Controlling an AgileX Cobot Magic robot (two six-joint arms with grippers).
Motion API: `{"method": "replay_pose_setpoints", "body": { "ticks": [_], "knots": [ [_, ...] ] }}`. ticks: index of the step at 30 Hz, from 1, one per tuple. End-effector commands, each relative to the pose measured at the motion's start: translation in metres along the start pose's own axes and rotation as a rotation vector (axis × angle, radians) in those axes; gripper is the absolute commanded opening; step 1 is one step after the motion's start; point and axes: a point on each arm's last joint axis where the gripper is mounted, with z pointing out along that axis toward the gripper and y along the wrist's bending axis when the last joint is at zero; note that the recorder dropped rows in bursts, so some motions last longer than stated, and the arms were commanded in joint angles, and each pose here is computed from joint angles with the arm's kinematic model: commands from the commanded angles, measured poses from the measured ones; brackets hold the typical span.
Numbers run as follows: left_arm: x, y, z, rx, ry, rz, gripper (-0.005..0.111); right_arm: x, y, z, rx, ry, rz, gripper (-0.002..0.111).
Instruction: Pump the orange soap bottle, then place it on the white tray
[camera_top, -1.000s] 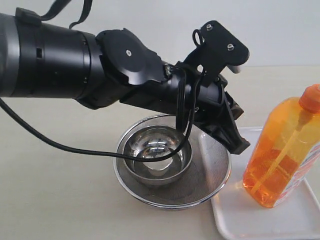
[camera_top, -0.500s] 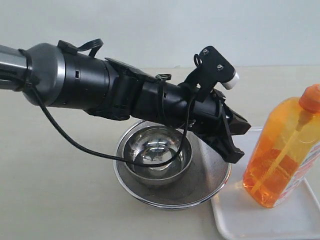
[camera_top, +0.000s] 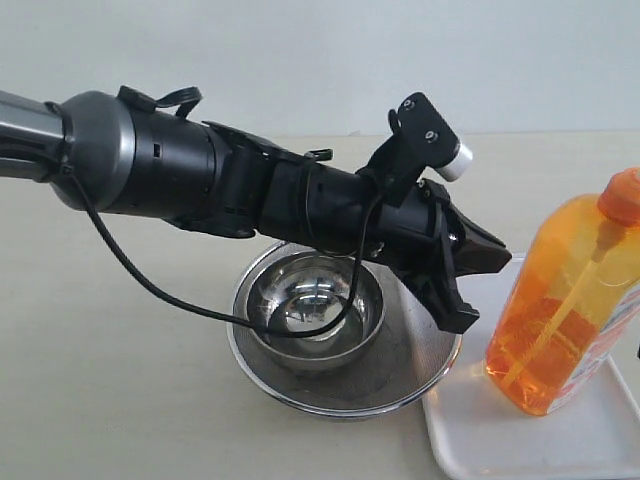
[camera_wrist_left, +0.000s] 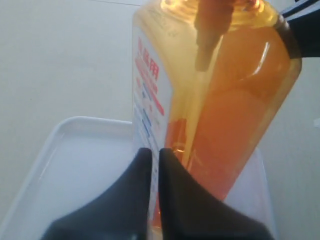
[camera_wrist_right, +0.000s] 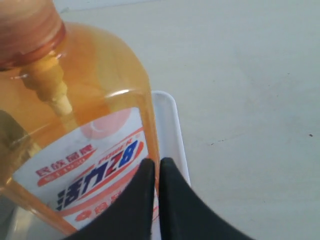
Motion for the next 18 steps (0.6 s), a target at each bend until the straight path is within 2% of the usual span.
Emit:
{"method": "replay_pose_setpoints", "body": {
  "ticks": [1, 6, 18],
  "knots": [
    [0.001, -0.004, 0.001, 0.044, -0.023, 0.014, 0.005, 0.001, 0.003, 0.005, 0.000, 0.002, -0.027, 0.000],
    [0.003, 0.002, 0.002, -0.015, 0.008, 0.023, 0.005, 0.000, 0.003, 0.006, 0.001, -0.009, -0.039, 0.000],
    [-0.001, 0.007, 0.018, 0.008, -0.019, 0.027, 0.005, -0.002, 0.002, 0.006, 0.012, -0.022, -0.055, 0.000]
  ]
}}
